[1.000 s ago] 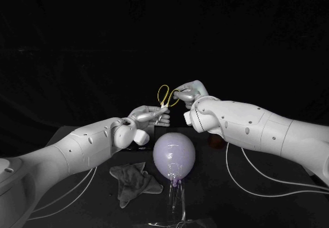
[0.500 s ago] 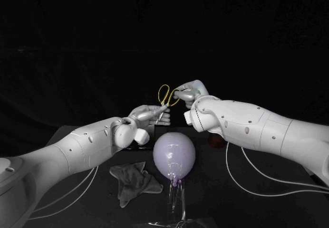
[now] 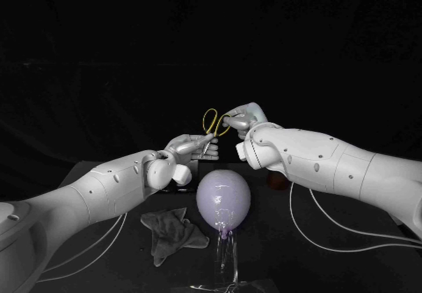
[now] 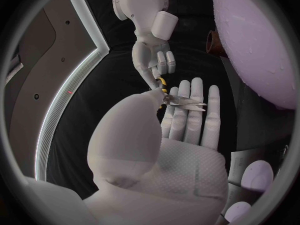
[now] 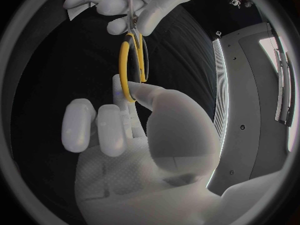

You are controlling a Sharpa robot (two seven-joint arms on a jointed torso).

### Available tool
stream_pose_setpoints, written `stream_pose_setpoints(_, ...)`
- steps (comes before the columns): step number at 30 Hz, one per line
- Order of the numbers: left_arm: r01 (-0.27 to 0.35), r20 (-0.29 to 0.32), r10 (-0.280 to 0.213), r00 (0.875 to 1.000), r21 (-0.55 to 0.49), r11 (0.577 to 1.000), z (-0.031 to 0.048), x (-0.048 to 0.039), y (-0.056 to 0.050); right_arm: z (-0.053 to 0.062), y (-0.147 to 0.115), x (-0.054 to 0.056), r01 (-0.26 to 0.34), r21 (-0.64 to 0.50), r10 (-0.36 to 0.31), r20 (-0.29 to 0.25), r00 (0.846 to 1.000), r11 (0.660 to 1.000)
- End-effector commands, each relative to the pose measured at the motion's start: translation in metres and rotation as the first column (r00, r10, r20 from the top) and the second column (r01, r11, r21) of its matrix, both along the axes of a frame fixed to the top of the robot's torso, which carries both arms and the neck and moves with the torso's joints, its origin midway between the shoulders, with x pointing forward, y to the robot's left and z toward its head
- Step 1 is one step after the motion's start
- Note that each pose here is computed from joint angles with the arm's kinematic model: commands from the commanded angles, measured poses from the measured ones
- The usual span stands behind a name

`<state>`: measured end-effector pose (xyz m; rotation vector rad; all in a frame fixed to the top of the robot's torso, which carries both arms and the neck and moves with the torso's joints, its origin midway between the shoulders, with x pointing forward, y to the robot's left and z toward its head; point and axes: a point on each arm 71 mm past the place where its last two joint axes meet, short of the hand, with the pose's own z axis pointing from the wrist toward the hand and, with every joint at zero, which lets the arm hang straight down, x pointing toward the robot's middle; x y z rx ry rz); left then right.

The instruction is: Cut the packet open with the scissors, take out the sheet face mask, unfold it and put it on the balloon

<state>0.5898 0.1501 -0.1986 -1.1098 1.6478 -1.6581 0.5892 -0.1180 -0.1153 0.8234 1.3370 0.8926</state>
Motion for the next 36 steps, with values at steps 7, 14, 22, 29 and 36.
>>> stream_pose_setpoints(7, -0.013, 0.006, 0.013, 1.0, -0.021, 1.0, 0.0022, 0.0006, -0.0027, 0.0016, 0.0023, -0.0005, -0.012, -0.012, 0.012, 0.013, 1.0, 1.0)
stream_pose_setpoints(14, -0.03, 0.013, 0.03, 0.999, -0.019, 0.999, 0.0026, 0.0014, -0.0013, 0.0015, 0.0021, -0.0006, -0.016, -0.016, 0.016, 0.013, 1.0, 1.0)
stream_pose_setpoints(22, -0.036, 0.014, 0.036, 0.999, -0.016, 0.999, 0.0025, 0.0018, 0.0002, 0.0011, 0.0003, 0.0004, -0.022, -0.025, 0.022, 0.013, 1.0, 0.999)
stream_pose_setpoints(29, -0.025, 0.012, 0.025, 1.0, -0.014, 1.0, 0.0023, 0.0016, 0.0012, 0.0007, -0.0017, 0.0011, -0.03, -0.032, 0.031, 0.019, 0.999, 0.999)
stream_pose_setpoints(36, -0.011, 0.009, 0.012, 1.0, -0.01, 1.0, 0.0019, 0.0011, 0.0015, -0.0002, -0.0036, 0.0012, -0.045, -0.035, 0.046, 0.024, 0.999, 0.998)
